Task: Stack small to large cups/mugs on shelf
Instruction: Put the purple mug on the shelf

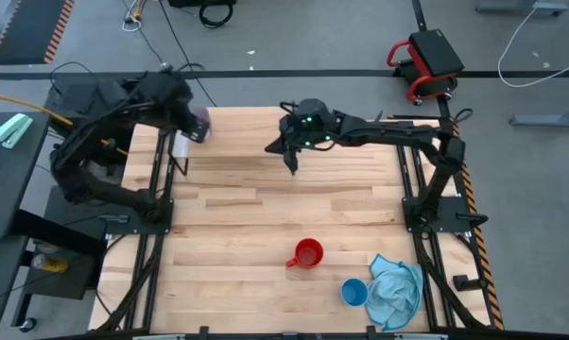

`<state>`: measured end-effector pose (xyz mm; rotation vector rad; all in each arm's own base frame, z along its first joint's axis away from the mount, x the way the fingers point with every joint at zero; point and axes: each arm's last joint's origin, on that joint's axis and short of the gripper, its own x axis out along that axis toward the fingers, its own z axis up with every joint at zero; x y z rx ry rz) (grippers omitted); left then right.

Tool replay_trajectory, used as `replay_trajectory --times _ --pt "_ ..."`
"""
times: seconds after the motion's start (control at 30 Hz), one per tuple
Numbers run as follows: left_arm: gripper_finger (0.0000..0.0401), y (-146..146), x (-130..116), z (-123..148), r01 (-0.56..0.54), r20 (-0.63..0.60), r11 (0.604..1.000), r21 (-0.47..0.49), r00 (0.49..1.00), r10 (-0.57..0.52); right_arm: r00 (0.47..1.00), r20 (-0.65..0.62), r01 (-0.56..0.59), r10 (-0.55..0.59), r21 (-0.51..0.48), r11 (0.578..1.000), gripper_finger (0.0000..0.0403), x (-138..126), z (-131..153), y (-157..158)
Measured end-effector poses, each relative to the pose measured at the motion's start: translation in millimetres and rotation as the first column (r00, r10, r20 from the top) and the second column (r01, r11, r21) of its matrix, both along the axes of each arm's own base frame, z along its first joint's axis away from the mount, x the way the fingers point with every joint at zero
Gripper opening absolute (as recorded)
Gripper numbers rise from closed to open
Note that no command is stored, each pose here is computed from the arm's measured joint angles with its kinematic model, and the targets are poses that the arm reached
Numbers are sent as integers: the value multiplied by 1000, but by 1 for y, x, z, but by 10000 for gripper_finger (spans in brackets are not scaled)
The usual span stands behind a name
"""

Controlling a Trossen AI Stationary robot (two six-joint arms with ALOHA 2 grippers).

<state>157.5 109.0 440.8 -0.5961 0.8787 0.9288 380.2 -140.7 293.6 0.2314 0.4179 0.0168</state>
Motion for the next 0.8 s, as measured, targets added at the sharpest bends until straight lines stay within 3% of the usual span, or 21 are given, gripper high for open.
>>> replay_trajectory --times 0.13,0.3,0.53,0.8 --pt "100 2 23 -11 28 -62 1000 0 998 -28 998 55 14 -15 6 1000 2 8 -4 -5" --pt "87 7 42 -23 45 -136 999 -15 990 -46 990 134 41 -39 -7 999 2 22 12 -16" --pt "68 15 56 -37 28 -218 999 -42 975 -37 997 80 25 -21 -49 998 1 37 27 -26" --pt "53 24 69 -52 1 -298 999 -51 954 -16 998 56 34 -32 -49 998 0 37 25 -33"
